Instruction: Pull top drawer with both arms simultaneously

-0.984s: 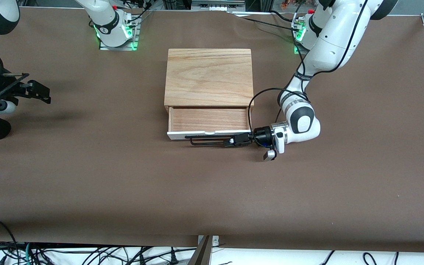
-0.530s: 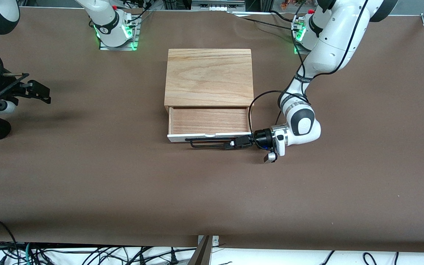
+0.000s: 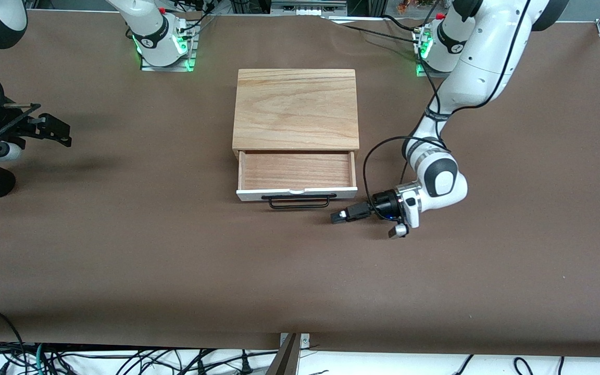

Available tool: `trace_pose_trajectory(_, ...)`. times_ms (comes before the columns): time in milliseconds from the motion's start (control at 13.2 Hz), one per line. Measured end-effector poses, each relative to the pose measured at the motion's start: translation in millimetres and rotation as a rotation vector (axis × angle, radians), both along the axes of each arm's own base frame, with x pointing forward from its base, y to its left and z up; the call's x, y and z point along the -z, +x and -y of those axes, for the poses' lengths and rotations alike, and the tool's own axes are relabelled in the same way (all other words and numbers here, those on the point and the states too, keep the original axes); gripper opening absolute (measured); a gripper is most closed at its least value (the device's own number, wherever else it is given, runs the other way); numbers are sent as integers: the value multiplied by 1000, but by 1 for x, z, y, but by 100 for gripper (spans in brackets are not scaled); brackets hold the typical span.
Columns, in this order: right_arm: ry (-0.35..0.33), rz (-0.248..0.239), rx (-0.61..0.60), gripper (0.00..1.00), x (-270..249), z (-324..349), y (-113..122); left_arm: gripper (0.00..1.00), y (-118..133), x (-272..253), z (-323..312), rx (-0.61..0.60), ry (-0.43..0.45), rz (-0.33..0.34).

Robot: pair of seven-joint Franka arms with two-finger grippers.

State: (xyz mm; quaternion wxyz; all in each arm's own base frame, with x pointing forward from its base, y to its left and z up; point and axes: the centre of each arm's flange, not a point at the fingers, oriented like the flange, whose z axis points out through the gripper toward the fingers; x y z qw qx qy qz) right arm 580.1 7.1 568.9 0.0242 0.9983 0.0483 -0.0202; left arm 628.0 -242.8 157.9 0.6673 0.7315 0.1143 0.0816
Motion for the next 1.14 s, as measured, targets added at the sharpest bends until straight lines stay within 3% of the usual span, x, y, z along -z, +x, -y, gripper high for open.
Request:
trace_pose_trajectory(303, 0, 0, 0, 100, 0, 0, 0, 97, 1, -5, 3, 3, -3, 14)
trace_pose_trajectory(379, 0, 0, 0, 100, 0, 0, 0, 100, 1, -8, 3, 4, -4, 17)
trace_pose_trajectory(1136, 0, 0, -2, 100, 0, -1, 0, 100, -9, -1, 9, 21, 5, 34)
